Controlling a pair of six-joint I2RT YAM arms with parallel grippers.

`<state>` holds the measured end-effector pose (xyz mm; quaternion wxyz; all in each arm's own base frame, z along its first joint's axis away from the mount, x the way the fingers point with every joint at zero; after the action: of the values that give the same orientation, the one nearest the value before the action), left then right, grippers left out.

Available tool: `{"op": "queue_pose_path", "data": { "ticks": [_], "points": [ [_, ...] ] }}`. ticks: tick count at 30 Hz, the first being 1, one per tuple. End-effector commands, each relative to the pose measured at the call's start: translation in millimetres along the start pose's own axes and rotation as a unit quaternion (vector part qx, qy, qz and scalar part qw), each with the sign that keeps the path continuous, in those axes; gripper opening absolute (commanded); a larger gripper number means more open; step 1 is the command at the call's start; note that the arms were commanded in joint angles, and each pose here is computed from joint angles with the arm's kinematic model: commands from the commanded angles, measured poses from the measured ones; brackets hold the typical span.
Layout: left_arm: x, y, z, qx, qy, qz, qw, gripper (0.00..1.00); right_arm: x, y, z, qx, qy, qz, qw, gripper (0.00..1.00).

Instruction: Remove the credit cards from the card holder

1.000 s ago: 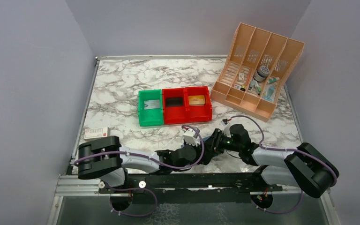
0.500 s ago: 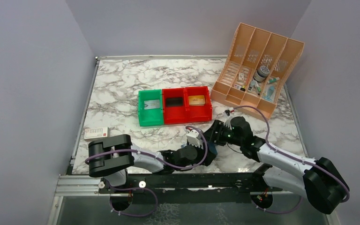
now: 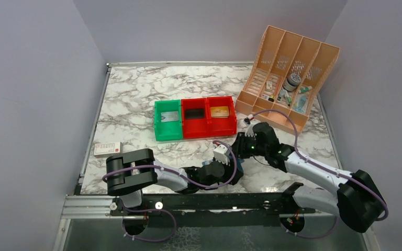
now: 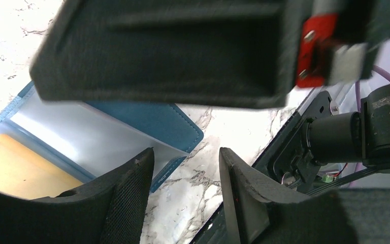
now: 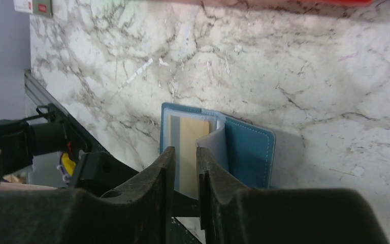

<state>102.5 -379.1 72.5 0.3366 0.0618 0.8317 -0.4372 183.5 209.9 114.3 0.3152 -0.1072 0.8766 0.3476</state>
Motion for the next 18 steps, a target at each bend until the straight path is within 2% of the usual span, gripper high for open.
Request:
{"op": "queue_pose_path", "data": {
  "ticks": [1, 4, 11, 18],
  "points": [
    [-2, -9, 1, 0.020, 0.001, 0.001, 1.000, 0.52, 16, 6, 6, -0.048, 0.062, -0.031, 0.996, 0.21],
    [0, -10, 1, 0.025, 0.008, 0.001, 1.000, 0.51, 25, -4, 14, -0.030, 0.090, -0.032, 0.995, 0.19],
    [-9, -8, -15, 0.019, 0.021, -0.004, 1.000, 0.54, 41, -54, 21, 0.114, 0.099, -0.038, 0.988, 0.17],
    [-20, 18, -37, -0.043, 0.030, -0.005, 0.999, 0.59, 54, -52, 19, 0.089, 0.099, -0.020, 0.991, 0.21]
  ]
}}
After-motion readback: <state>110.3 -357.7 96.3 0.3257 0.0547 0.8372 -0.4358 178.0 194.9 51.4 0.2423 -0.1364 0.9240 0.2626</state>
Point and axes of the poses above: each gripper's point midway between its finger pads, its own z axis out along the fingers, its own y axis along the line the jaws close on, x = y × z, the point moved 4 cm from there along -z, back along the fingers, and after that the axes turned 9 degrees about -z, right-handed, at the moved point
